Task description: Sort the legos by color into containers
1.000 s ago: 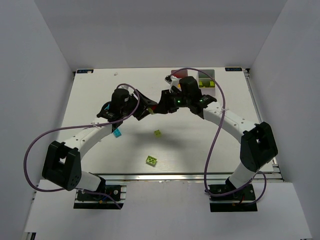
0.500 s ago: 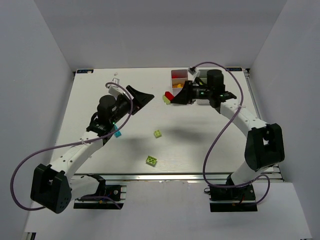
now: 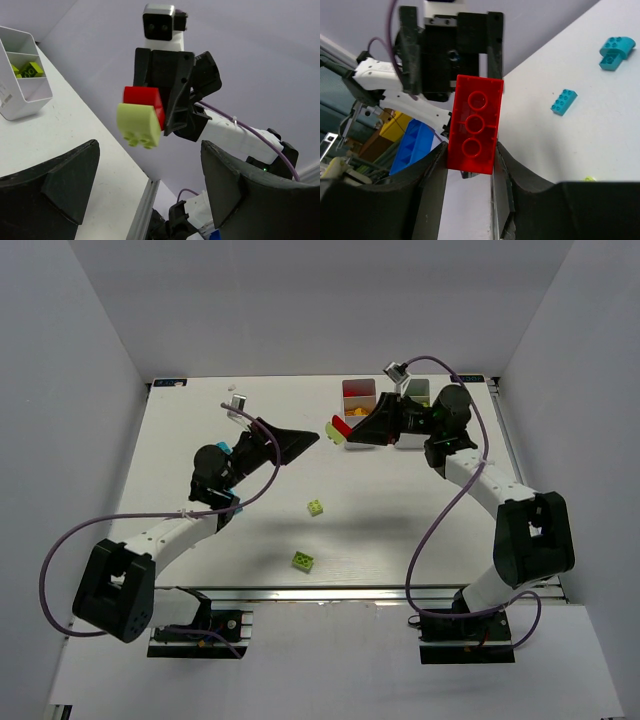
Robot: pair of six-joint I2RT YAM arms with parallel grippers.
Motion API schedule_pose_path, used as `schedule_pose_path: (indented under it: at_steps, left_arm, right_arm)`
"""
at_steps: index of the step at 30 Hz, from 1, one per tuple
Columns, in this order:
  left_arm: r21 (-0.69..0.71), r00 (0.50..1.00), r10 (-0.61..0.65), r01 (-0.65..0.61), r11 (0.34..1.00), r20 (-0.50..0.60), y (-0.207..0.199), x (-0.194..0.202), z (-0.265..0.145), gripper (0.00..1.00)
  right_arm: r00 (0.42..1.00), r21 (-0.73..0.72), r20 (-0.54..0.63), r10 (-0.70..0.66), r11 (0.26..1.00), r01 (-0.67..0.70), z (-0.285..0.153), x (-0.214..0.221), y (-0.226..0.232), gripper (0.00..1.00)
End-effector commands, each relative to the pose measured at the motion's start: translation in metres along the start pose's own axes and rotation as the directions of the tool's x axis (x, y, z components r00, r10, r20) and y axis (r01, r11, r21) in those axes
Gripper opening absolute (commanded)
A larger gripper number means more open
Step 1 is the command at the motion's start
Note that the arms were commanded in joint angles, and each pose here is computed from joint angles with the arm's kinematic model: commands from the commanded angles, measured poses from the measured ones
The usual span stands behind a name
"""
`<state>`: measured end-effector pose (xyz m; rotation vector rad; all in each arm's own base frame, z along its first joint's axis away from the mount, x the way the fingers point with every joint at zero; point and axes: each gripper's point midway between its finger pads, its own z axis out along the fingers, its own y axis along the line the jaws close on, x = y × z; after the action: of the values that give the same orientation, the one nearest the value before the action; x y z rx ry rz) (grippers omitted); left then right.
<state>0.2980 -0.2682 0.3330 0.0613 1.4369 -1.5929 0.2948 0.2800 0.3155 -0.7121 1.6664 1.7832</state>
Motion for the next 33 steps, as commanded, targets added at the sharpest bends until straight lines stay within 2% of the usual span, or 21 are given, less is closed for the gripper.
schedule_pose_path:
  at_steps: [1,15,17,18,21,22,28,29,33]
  left_arm:
    - [0.108,0.999,0.039,-0.039,0.993,0.001,-0.024,-0.007,0.005,0.91]
    - [0.182,1.0,-0.022,0.022,0.983,0.0,-0.035,-0.006,0.005,0.81]
    - [0.185,1.0,-0.029,0.03,0.982,-0.008,-0.035,-0.005,0.004,0.74]
    - [0.19,0.999,-0.032,0.035,0.981,-0.019,-0.036,-0.002,0.003,0.65]
    - [0.213,0.998,-0.056,0.061,0.975,-0.03,-0.037,0.001,0.0,0.52]
    - [0.214,0.996,-0.076,0.083,0.973,-0.04,-0.037,0.004,-0.001,0.44]
    - [0.212,0.994,-0.089,0.099,0.972,-0.057,-0.035,0.008,-0.003,0.36]
    - [0.211,0.994,-0.088,0.099,0.973,-0.06,-0.035,0.009,-0.003,0.29]
    - [0.195,0.993,-0.093,0.106,0.975,-0.075,-0.032,0.012,-0.004,0.2]
  right_arm:
    - [0.995,-0.08,0.017,-0.097,0.992,0.098,-0.002,-0.012,0.04,0.0]
    - [0.996,-0.114,-0.018,-0.092,0.99,0.089,0.021,0.003,0.044,0.0]
    - [0.996,-0.114,-0.017,-0.093,0.989,0.091,0.022,0.002,0.043,0.0]
    - [0.995,-0.114,-0.019,-0.093,0.989,0.091,0.022,0.001,0.043,0.0]
    - [0.995,-0.112,-0.018,-0.097,0.989,0.094,0.023,0.0,0.041,0.0]
    - [0.995,-0.112,-0.017,-0.098,0.989,0.096,0.023,0.0,0.042,0.0]
    - [0.995,-0.108,-0.018,-0.102,0.989,0.1,0.023,-0.001,0.04,0.0]
    - [0.995,-0.108,-0.02,-0.102,0.989,0.1,0.023,0.0,0.04,0.0]
    - [0.992,-0.101,-0.013,-0.125,0.987,0.123,0.021,-0.007,0.039,0.0]
